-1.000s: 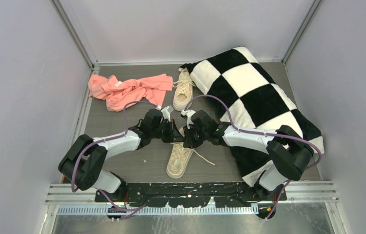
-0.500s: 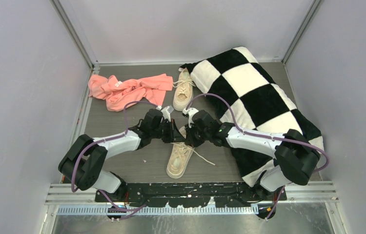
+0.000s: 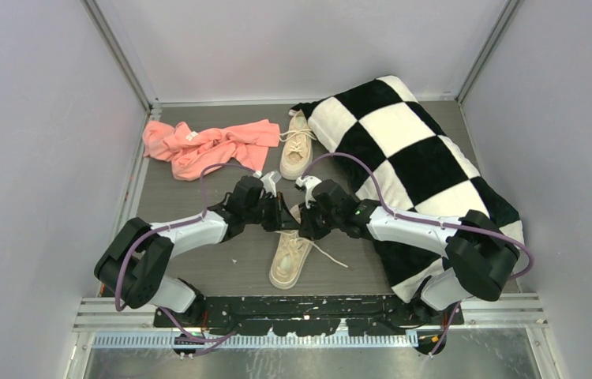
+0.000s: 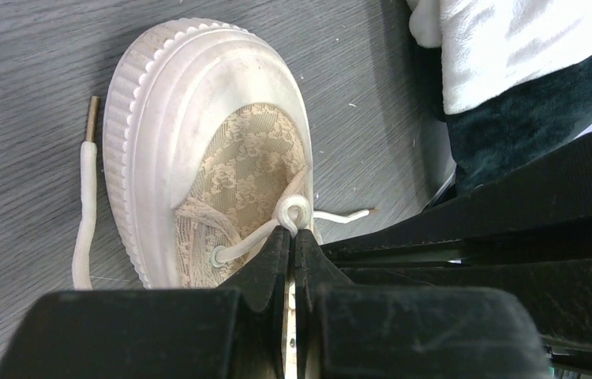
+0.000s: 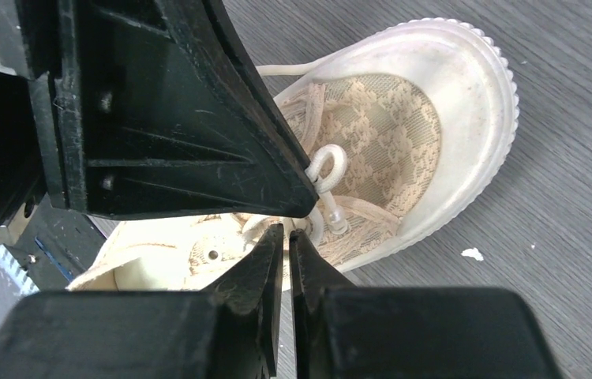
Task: Tie the shoes
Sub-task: Tie the shoelace on the shoe.
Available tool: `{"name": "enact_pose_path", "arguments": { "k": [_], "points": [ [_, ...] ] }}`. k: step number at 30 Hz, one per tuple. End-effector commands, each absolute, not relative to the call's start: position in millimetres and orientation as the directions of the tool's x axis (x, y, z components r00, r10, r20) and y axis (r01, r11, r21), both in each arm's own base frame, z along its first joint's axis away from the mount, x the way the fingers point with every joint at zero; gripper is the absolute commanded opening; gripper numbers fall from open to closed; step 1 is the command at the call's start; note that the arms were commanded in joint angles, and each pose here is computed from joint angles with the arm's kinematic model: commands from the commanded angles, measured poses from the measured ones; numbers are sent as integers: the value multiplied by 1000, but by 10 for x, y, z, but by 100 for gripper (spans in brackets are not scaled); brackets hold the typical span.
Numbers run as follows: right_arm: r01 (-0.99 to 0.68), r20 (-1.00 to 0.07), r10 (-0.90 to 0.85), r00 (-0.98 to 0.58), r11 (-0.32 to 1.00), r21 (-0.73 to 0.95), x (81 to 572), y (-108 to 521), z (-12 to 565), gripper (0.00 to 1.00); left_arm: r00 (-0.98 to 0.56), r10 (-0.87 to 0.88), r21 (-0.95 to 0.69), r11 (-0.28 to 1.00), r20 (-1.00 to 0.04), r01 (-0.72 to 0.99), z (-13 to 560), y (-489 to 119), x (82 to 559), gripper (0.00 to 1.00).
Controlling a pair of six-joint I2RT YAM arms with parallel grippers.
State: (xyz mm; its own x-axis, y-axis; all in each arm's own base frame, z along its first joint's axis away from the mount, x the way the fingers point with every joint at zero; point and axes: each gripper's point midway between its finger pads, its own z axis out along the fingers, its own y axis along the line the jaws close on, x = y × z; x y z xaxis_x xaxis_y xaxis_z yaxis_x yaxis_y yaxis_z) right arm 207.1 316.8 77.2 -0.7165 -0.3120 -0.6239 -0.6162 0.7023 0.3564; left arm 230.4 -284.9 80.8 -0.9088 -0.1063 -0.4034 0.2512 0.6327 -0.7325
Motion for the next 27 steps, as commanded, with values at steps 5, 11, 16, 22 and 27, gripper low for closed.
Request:
{"name": "enact_pose_path", "arguments": {
  "k": [5,11,16,22,27],
  "points": [
    [-644,-661,-298,-689,670,369,2153,3330,885,17,-903,-84,-758,580,-421,299,927,-2955,2321,1],
    [-647,-659,-315,-682,681,344,2185,3310,799,26,-916,-51,-767,566,-397,301,887,-2975,2248,1],
    [-670,-669,-339,-661,669,323,2183,3294,828,32,-917,-41,-764,569,-396,304,877,-2971,2239,1],
    [-691,-655,-400,-641,673,265,2205,3229,791,29,-918,-37,-766,566,-394,305,875,-2988,2250,1],
    [-696,-621,-445,-645,678,237,2193,3214,655,22,-919,-32,-767,563,-393,309,885,-2999,2251,1]
  ]
}}
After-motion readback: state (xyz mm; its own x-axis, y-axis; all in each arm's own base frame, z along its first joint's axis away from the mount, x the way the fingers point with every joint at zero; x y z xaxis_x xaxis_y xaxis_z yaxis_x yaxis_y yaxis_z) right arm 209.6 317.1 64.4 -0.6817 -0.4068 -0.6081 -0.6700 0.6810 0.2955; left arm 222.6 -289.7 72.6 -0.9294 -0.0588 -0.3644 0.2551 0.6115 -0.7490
